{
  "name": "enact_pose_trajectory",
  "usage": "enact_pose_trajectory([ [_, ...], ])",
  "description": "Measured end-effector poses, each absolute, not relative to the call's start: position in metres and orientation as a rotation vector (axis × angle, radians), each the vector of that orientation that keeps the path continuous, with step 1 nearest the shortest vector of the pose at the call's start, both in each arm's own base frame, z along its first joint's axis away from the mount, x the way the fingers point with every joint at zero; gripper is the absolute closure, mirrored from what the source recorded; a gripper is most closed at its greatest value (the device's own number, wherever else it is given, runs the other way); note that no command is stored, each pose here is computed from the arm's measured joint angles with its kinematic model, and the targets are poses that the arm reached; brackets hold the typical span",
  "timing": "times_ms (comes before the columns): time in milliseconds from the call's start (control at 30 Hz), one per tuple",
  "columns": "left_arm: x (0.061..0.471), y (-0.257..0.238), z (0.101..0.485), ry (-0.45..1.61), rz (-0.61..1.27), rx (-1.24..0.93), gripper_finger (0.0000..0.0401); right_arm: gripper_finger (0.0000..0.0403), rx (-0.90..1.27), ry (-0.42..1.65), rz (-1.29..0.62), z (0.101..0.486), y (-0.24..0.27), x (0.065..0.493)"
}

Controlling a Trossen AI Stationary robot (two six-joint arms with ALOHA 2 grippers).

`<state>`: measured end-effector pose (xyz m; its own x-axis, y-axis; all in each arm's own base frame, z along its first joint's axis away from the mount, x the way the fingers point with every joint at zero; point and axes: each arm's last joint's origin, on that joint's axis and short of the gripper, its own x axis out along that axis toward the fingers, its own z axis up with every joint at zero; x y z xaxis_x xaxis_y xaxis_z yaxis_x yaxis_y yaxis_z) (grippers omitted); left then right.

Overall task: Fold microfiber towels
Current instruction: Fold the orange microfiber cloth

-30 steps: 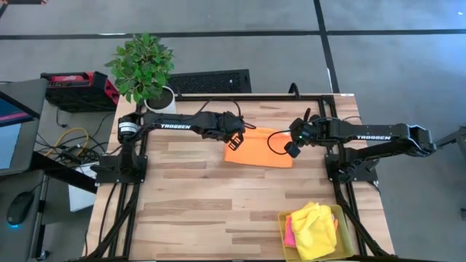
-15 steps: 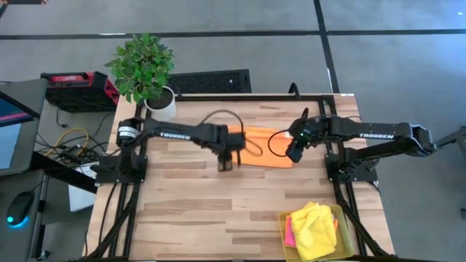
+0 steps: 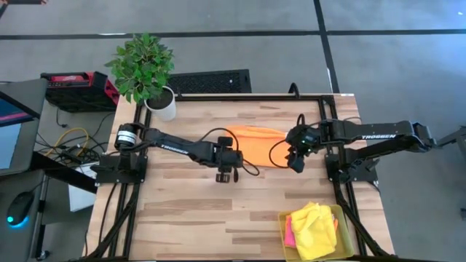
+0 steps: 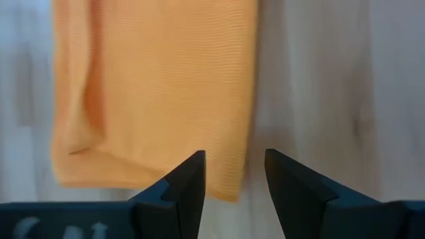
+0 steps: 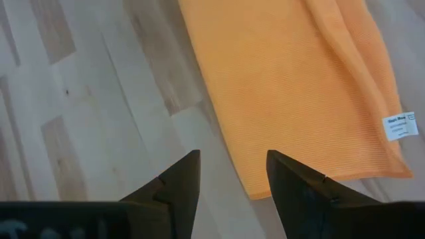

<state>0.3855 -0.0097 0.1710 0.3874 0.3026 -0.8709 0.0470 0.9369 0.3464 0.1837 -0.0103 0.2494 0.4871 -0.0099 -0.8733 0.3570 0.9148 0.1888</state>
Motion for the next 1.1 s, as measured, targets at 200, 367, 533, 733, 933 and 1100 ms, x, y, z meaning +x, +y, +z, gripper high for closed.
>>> enact_pose_trajectory([
  [200,0.383,0.003,0.164,1.183,0.156,0.272,0.0253,0.0208,0.366,1.043,-0.219,0.250,-0.008,0.184],
  [367,0.378,0.010,0.155,1.191,0.168,0.243,0.0253,0.0208,0.366,1.042,-0.219,0.250,-0.008,0.184],
  [533,0.373,0.014,0.146,1.193,0.162,0.232,0.0253,0.0211,0.366,1.042,-0.219,0.250,-0.008,0.184],
  [733,0.369,0.014,0.137,1.182,0.170,0.233,0.0253,0.0212,0.367,1.040,-0.219,0.250,-0.008,0.184],
  [933,0.369,0.016,0.137,1.187,0.158,0.248,0.0293,0.0213,0.367,1.039,-0.220,0.250,-0.008,0.184],
  [1100,0.367,0.026,0.136,1.194,0.213,0.181,0.0385,0.0216,0.367,1.040,-0.220,0.250,-0.008,0.184],
])
